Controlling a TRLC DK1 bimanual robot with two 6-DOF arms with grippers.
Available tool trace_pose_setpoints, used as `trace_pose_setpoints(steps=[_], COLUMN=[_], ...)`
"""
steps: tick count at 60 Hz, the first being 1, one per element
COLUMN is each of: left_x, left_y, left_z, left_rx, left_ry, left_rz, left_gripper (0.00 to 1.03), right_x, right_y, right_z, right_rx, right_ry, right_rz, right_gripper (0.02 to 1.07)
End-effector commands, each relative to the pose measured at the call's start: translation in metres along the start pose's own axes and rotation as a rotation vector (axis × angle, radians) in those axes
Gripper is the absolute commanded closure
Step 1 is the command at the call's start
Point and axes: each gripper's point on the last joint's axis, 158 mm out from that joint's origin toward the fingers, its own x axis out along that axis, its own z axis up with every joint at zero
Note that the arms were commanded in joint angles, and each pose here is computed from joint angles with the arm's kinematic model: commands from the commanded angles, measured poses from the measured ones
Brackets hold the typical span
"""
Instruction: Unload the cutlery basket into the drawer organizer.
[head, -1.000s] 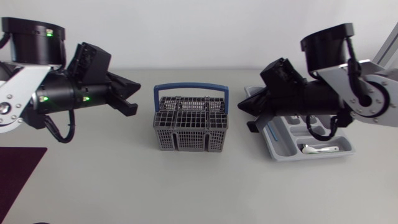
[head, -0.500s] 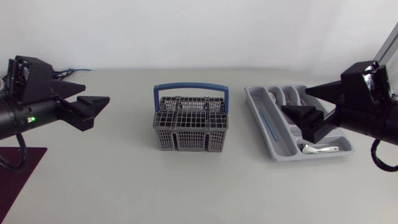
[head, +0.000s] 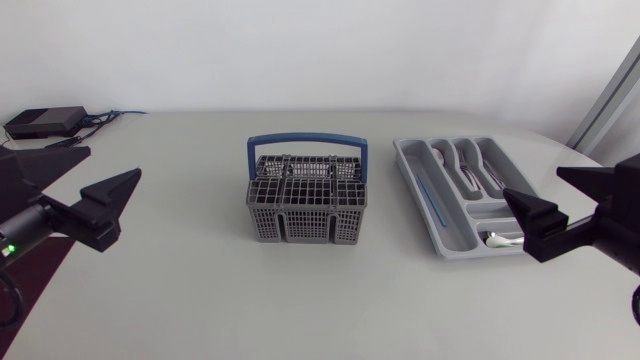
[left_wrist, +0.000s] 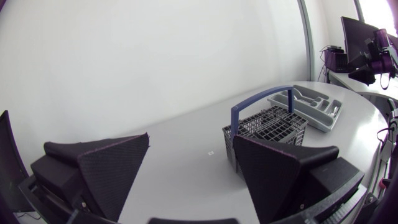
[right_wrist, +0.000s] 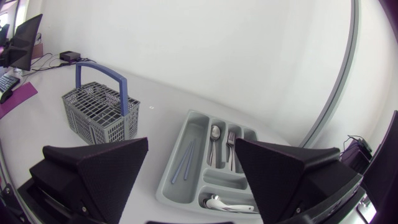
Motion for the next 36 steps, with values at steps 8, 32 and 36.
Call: trace_pose_setpoints(steps=[8,32,36], left_x=[-0.007,-0.019,-0.020], left_y=[0.001,0.008,0.010], left_z=[-0.026,-0.062,-0.068], left_rx=[-0.048,-0.162,-0.181], left_ry=[-0.006,-0.056,-0.066], left_rz=[0.048,0.160,0.178], left_gripper=[0.03,0.03,0.03], right_x=[-0.003,-0.007,-0.007], right_y=[0.000,-0.003,-0.004], right_z=[-0.021,-0.045,-0.049], right_rx=[0.072,0.173,0.190], right_ry=[-0.020,-0.128,-0.147], right_rz=[-0.047,-0.133,-0.146], right_gripper=[0.06,0.06,0.06])
